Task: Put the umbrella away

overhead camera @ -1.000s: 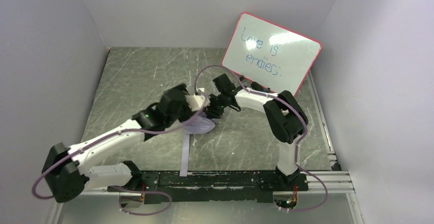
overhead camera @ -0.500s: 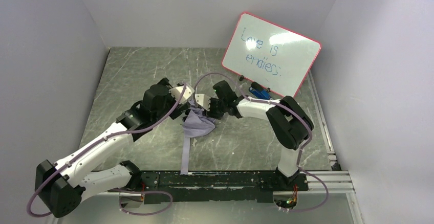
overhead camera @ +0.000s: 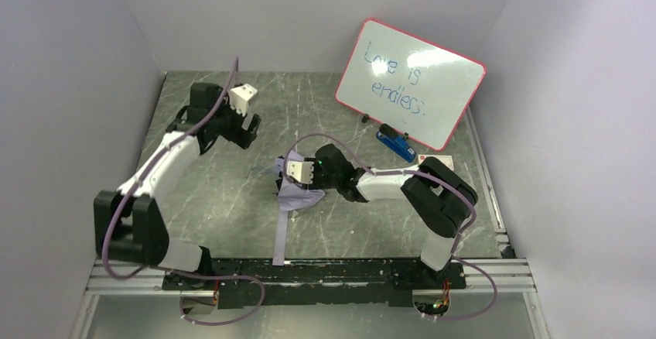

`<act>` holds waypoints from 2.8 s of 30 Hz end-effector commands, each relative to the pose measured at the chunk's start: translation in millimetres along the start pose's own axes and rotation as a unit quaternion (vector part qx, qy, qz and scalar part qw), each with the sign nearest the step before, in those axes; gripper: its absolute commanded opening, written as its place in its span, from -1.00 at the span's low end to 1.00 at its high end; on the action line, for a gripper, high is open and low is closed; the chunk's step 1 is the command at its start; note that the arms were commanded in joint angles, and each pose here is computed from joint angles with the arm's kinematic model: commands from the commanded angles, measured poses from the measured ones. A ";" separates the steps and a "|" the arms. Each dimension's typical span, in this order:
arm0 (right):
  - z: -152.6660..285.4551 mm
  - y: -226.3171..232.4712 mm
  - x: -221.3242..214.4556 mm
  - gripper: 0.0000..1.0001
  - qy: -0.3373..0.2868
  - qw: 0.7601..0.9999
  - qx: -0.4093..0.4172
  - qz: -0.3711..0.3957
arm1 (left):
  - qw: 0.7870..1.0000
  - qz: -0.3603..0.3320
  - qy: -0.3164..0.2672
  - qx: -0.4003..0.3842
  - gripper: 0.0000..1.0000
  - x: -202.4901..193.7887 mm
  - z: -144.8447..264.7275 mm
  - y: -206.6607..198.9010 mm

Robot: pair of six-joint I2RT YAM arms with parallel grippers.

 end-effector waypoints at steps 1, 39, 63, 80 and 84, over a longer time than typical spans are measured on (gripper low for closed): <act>3.8 49.4 -38.1 -1.00 0.079 0.996 0.041 0.025 | 0.978 -0.017 0.006 -0.206 0.94 12.4 -15.4 -42.7; 4.5 67.5 -27.9 -1.00 0.078 0.994 0.038 0.068 | 0.834 -0.195 0.222 -0.465 0.94 -106.8 -59.6 -169.0; 9.0 38.4 3.7 -0.61 0.033 0.997 -0.034 0.065 | 0.828 -0.208 0.284 -0.436 -0.90 -131.5 -76.2 -178.0; 132.1 -9.7 37.1 -0.01 -0.089 0.886 -0.217 -0.399 | 0.893 -0.162 0.260 -0.331 -0.90 -116.3 -114.2 -136.4; 146.5 -1.2 42.4 0.00 -0.136 0.827 -0.206 -0.505 | 0.913 -0.146 0.258 -0.281 -0.90 -112.6 -126.1 -118.1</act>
Point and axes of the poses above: each gripper's point midway between its finger pads, its own z axis back along the fingers, its own y axis along the line the jaws close on, x = y × z, the point moved 2 cm from there along z, back along the fingers, and after that the axes turned 5 degrees about z, right-handed, at the moved point
